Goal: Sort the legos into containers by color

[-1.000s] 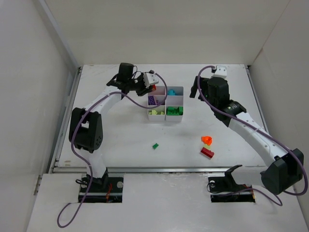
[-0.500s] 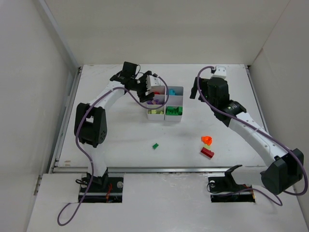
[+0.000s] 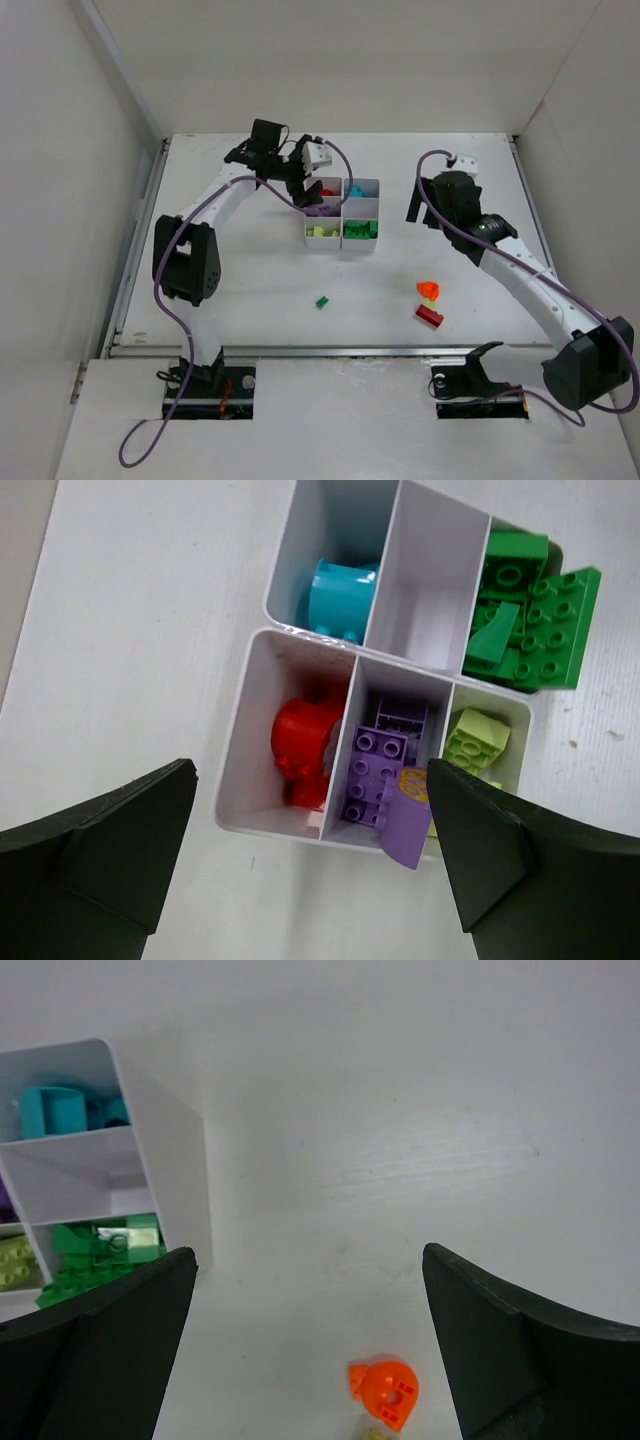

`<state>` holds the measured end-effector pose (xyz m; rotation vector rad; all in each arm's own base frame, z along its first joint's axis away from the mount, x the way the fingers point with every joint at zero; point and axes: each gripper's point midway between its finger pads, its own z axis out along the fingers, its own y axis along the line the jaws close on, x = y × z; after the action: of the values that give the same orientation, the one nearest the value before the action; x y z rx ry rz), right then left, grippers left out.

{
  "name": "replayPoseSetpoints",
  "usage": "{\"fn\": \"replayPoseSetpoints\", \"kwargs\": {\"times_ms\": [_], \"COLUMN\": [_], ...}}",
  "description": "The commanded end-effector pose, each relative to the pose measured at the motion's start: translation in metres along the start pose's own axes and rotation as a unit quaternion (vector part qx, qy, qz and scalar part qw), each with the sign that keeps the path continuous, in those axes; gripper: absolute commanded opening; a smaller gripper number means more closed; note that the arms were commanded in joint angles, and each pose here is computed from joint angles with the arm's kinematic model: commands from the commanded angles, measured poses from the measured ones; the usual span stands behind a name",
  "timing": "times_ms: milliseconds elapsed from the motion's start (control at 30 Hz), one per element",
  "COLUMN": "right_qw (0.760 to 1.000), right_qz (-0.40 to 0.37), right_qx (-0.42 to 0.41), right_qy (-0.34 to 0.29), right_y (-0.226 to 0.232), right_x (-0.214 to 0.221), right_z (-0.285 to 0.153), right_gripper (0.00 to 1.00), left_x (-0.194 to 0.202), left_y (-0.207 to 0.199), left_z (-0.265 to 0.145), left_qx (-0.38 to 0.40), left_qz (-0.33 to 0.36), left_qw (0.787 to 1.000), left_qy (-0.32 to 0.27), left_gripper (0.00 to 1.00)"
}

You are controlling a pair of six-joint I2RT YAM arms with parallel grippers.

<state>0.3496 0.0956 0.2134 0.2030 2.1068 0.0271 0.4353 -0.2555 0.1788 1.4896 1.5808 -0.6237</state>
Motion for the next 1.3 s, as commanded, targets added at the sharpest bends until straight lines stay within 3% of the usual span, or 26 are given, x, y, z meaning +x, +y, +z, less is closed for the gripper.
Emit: {"fn": "replayPoseSetpoints", "kwargs": {"times_ms": [0, 133, 300, 667, 900, 1267], "right_qw": [0.995, 0.981, 0.965, 0.952, 0.951, 0.951], "right_qz": [0.047, 0.102, 0.148, 0.159, 0.163, 0.163], "right_qx": [0.026, 0.018, 0.056, 0.121, 0.124, 0.121], "right_qy": [0.079, 0.161, 0.209, 0.232, 0.231, 0.234], "right_y": [-0.021, -0.019, -0.037, -0.064, -0.066, -0.065], "right_x": [0.045, 0.105, 0.154, 0.193, 0.197, 0.201], "right_z": [-0.009, -0.007, -0.011, -0.011, -0.006, -0.004], "right_gripper": [1.0, 1.0, 0.97, 0.9, 0.87, 0.87], "left_x": [-0.061, -0.076, -0.069, -0.038, -0.012, -0.012], "left_y": [0.011, 0.021, 0.006, -0.062, -0.075, -0.078], "left_z": [-0.033, -0.054, -0.075, -0.102, -0.106, -0.111], "left_qx": [-0.04, -0.098, -0.127, -0.126, -0.158, -0.174], "left_qz": [-0.007, -0.037, -0.073, -0.154, -0.21, -0.227], "left_qw": [0.998, 0.994, 0.989, 0.98, 0.964, 0.958], "left_qy": [-0.05, -0.044, -0.017, 0.011, 0.035, 0.026], "left_gripper": [0.99, 0.99, 0.99, 0.99, 0.99, 0.99]}}
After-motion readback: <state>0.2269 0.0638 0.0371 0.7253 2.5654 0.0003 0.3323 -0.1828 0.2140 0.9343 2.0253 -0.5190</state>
